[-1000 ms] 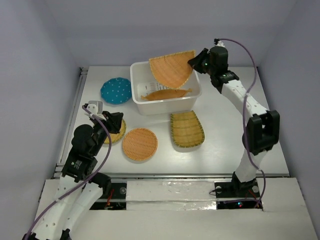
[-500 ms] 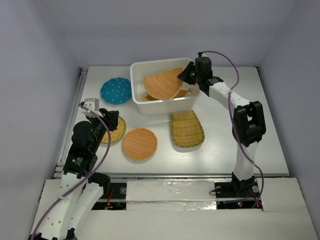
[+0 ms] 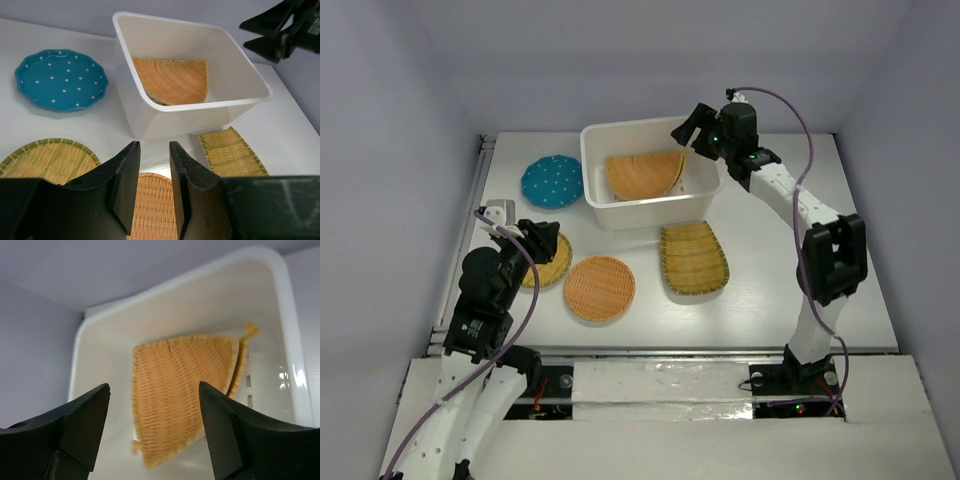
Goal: Place the plates into the plastic bin on the countertop
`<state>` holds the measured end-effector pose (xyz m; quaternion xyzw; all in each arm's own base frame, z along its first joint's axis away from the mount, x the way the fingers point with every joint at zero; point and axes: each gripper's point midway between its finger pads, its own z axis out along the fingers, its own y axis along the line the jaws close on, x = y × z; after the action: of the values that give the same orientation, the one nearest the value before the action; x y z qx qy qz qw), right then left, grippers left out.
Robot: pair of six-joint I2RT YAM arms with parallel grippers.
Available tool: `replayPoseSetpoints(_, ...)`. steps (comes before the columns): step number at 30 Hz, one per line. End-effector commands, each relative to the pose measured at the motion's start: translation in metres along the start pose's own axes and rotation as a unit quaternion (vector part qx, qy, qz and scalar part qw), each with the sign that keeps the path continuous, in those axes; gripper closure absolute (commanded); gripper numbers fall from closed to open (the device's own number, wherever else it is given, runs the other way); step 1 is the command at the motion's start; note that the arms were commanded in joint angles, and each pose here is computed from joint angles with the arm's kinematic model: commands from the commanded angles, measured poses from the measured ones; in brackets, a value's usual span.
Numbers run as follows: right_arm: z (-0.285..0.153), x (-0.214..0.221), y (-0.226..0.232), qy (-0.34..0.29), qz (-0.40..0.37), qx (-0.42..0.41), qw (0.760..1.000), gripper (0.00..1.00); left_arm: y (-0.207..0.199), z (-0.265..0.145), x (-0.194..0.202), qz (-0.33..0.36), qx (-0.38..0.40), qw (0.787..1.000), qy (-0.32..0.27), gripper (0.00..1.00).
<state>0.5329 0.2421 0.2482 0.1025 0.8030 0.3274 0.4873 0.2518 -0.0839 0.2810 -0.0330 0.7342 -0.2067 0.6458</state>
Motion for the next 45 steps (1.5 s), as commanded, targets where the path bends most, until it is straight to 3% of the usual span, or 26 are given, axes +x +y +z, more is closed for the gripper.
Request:
replayPoseSetpoints(1,-0.050,-0.058,0.051,-0.084,-0.042,-0.050,0.994,0.23,-0.014,-0.005,-0.022,0.000,0.026,0.999,-0.035,0.73)
replayPoseSetpoints(3,-0.077,-0.065,0.055,-0.099,-0.058,-0.050,0.992,0.31,-0.017,-0.008,-0.024,0.001,0.031,0.999,-0.039,0.72)
replayPoseSetpoints(4,-0.086,-0.068,0.054,-0.109,-0.063,-0.044,0.991,0.48,-0.017,-0.009,-0.025,0.001,0.031,0.999,-0.041,0.71)
replayPoseSetpoints(6,-0.110,-0.063,0.050,-0.114,-0.077,-0.039,0.990,0.71,-0.020,-0.012,-0.027,0.002,0.036,0.998,-0.046,0.71)
replayPoseSetpoints(7,-0.118,-0.060,0.045,-0.115,-0.079,-0.034,0.990,0.92,-0.019,-0.013,-0.028,0.002,0.036,0.998,-0.047,0.70)
replayPoseSetpoints(8,-0.137,-0.063,0.050,-0.125,-0.084,-0.040,0.988,1.00,-0.020,-0.015,-0.030,0.001,0.035,0.998,-0.053,0.69)
replayPoseSetpoints(16,-0.175,0.025,-0.004,-0.045,-0.100,-0.021,0.994,1.00,-0.027,-0.023,-0.034,0.002,0.050,0.997,-0.063,0.65)
replayPoseSetpoints(21,-0.178,0.087,-0.045,0.019,-0.084,0.000,0.996,1.00,-0.026,-0.024,-0.034,0.001,0.049,0.997,-0.064,0.64)
replayPoseSetpoints(24,-0.173,0.112,-0.065,0.044,-0.066,0.017,0.997,0.72,-0.028,-0.024,-0.033,0.002,0.054,0.997,-0.061,0.64)
replayPoseSetpoints(25,-0.171,0.118,-0.065,0.052,-0.063,0.009,0.997,0.52,-0.028,-0.023,-0.033,0.002,0.054,0.997,-0.060,0.64)
replayPoseSetpoints(28,-0.160,0.138,-0.080,0.078,-0.044,0.023,0.996,0.36,-0.028,-0.021,-0.031,0.002,0.053,0.997,-0.056,0.64)
replayPoseSetpoints(36,-0.151,0.174,-0.138,0.104,0.004,0.133,0.986,0.35,-0.026,-0.014,-0.025,0.003,0.048,0.998,-0.042,0.64)
replayPoseSetpoints(45,-0.152,0.212,-0.144,0.166,0.042,0.114,0.979,0.39,-0.023,-0.008,-0.022,0.003,0.042,0.999,-0.035,0.64)
